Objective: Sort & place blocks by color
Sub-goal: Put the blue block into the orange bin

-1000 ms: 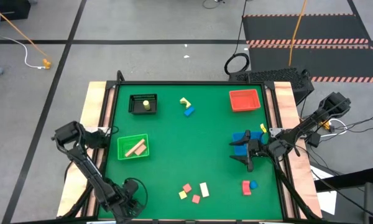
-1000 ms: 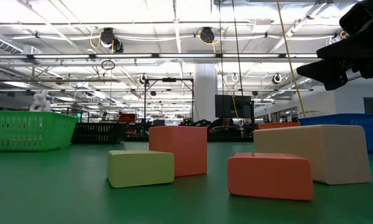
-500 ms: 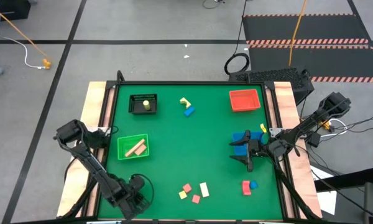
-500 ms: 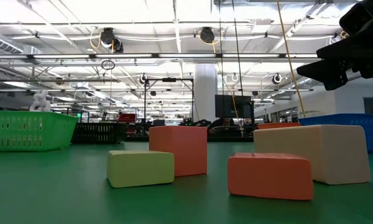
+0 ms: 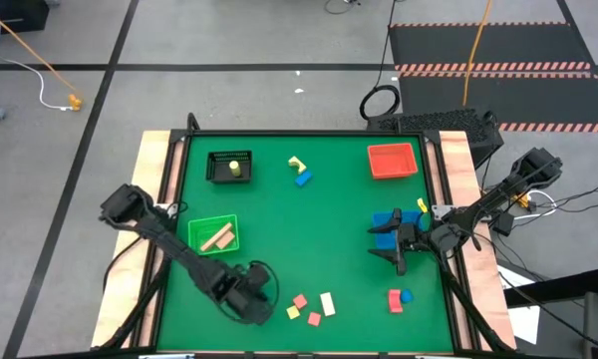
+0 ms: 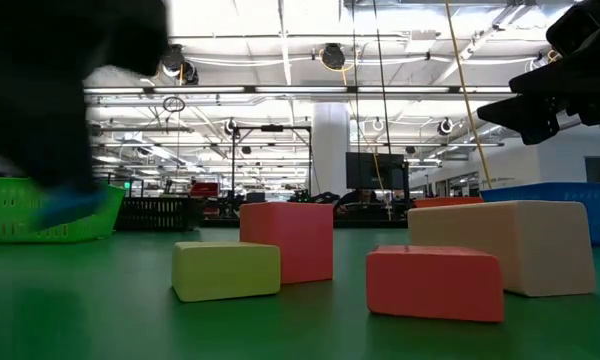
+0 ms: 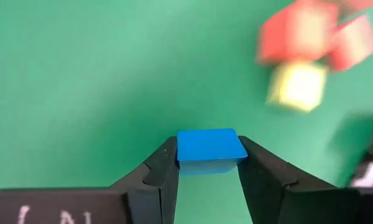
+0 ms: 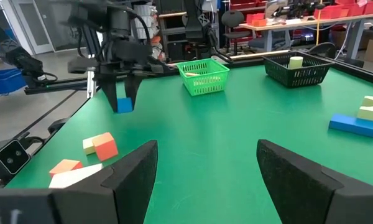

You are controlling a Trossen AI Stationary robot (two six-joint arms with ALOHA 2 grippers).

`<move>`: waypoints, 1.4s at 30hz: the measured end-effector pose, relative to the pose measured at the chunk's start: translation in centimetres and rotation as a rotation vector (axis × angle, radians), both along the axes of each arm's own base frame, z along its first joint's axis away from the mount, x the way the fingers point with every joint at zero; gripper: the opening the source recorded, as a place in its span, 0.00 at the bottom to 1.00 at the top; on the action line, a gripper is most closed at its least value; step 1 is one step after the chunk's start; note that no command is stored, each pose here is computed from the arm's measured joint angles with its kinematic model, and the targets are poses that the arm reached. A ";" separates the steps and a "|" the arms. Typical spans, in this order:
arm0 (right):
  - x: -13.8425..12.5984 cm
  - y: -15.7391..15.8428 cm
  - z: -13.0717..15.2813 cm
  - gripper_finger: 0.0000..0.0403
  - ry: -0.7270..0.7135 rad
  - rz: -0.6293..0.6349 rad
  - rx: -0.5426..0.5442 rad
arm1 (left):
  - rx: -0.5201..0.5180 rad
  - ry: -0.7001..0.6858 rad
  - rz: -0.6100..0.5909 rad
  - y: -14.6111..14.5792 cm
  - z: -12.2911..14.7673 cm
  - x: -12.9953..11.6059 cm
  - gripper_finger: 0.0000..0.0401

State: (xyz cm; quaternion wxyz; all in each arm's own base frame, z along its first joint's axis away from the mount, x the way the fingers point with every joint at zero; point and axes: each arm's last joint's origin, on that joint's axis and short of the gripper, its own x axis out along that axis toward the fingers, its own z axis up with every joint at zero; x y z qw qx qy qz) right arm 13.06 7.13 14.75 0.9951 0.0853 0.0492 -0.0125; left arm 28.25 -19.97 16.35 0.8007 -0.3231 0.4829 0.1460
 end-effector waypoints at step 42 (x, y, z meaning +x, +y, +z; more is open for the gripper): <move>-0.7 -0.6 5.1 0.66 -0.469 0.016 0.657 | 0.834 -0.938 -0.775 5.5 6.8 8.7 0.39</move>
